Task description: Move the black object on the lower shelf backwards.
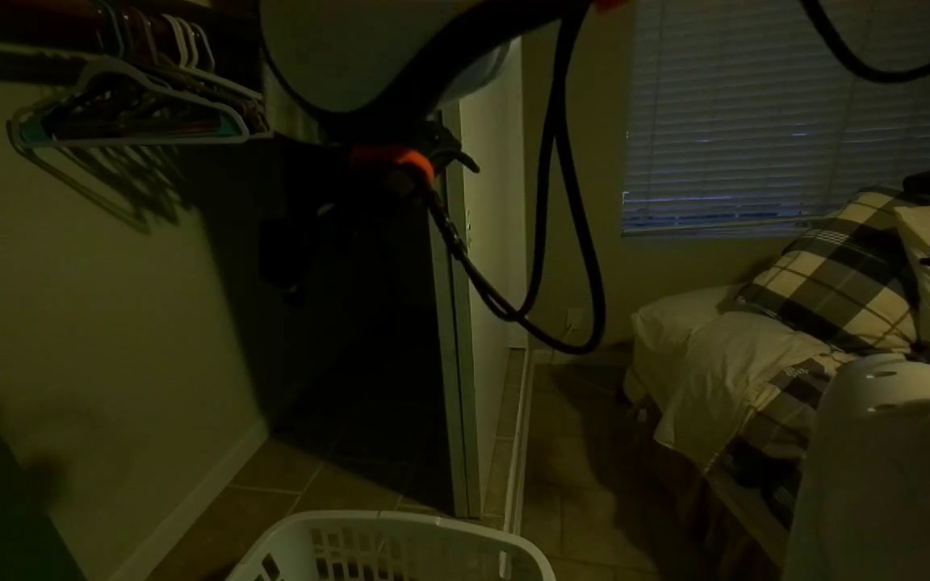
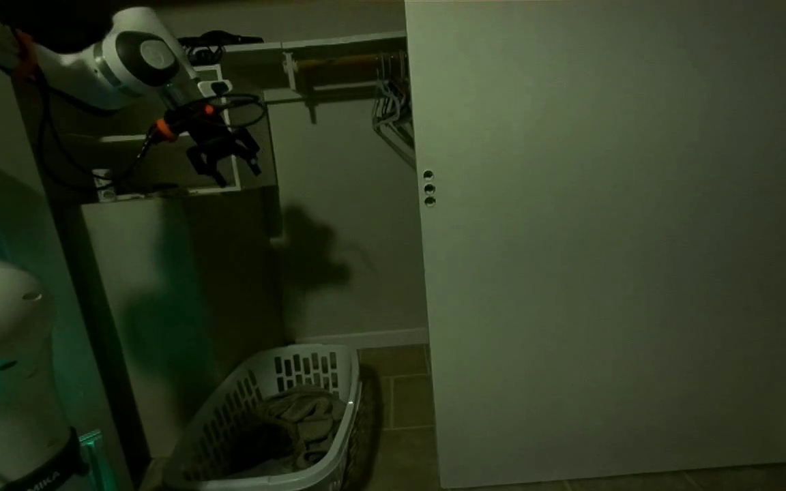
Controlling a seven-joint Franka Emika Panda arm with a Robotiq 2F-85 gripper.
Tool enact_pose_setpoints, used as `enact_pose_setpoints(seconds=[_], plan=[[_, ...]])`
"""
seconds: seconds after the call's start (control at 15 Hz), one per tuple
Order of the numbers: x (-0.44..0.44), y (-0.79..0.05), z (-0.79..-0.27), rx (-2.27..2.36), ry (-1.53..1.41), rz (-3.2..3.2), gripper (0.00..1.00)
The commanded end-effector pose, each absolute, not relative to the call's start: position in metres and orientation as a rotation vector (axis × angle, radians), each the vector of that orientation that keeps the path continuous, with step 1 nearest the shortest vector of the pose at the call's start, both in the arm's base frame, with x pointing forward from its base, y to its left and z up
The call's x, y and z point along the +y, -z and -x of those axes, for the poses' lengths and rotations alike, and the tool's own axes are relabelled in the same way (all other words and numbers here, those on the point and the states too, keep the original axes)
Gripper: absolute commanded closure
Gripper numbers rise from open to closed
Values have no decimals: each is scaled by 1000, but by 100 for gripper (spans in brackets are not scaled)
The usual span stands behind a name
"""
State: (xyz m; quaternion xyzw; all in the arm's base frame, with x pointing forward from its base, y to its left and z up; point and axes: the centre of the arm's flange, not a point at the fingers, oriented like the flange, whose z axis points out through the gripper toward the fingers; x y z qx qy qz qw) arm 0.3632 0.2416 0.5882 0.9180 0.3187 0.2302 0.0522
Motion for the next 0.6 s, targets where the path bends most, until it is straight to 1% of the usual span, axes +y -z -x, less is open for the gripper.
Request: enact_pose_setpoints(seconds=[0.0, 0.13, 0.53], plan=[[252, -591, -357, 1041, -709, -2790, 0], [263, -592, -351, 1123, -712, -2780, 0], [262, -591, -353, 1141, -710, -2775, 0]])
